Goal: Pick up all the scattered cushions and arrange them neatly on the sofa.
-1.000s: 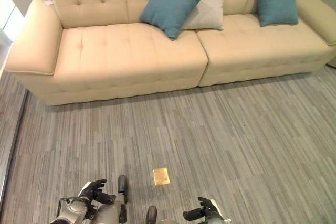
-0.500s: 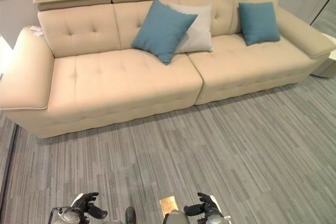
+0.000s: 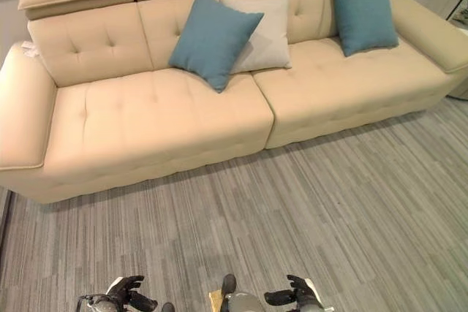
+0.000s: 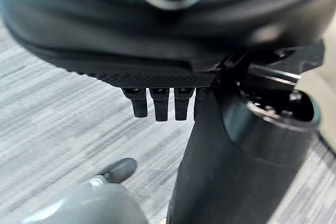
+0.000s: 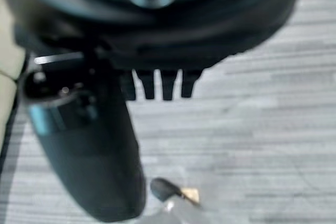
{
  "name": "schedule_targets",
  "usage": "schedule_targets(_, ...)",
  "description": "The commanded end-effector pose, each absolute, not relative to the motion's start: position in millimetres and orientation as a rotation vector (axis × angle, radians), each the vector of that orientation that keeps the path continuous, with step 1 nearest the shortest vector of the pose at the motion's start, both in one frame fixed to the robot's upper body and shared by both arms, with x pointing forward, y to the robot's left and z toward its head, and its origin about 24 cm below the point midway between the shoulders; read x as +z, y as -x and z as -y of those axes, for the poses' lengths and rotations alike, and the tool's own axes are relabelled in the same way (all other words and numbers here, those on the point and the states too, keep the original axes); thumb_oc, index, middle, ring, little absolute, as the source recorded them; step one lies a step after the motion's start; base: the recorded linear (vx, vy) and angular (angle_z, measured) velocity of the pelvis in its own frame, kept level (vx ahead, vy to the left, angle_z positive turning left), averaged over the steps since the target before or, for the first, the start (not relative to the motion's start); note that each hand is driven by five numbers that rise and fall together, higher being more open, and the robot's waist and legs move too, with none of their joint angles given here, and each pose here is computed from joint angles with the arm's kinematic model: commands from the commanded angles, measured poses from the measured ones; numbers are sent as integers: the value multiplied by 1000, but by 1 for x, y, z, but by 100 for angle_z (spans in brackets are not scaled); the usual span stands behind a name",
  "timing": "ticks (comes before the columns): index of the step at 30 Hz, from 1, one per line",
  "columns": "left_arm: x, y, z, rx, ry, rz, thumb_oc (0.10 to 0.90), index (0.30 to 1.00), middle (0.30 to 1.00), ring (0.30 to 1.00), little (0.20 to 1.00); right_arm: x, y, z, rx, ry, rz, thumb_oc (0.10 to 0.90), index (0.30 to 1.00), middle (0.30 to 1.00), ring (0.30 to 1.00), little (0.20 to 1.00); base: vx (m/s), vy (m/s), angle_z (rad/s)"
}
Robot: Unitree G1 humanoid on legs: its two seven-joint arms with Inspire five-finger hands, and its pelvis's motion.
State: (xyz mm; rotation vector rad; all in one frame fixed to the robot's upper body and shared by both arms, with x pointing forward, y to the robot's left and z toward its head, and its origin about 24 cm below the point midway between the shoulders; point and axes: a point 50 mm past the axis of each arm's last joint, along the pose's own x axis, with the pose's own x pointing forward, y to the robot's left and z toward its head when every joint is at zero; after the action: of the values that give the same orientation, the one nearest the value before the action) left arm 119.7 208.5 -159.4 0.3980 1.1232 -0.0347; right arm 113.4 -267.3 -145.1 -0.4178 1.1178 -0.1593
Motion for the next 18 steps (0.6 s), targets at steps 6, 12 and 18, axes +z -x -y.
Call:
schedule_targets(6,-148,-142,-225,43,-388,-1038,800,900,900,900,900,-143,-123,266,-192,398,-1079,800,900,900,900,900,156,-198,-5)
schedule_targets(12,-151,-137,-222,23,-406,-1056,800,900,900,900,900,-145,-113,269,-200,411,-1106,800,900,900,900,900,269,-34,5)
schedule_targets(18,-153,-127,-225,44,-402,-1087,800,900,900,900,900,-146,-110,267,-193,425,-1116,800,900,900,900,900,350,24,-12)
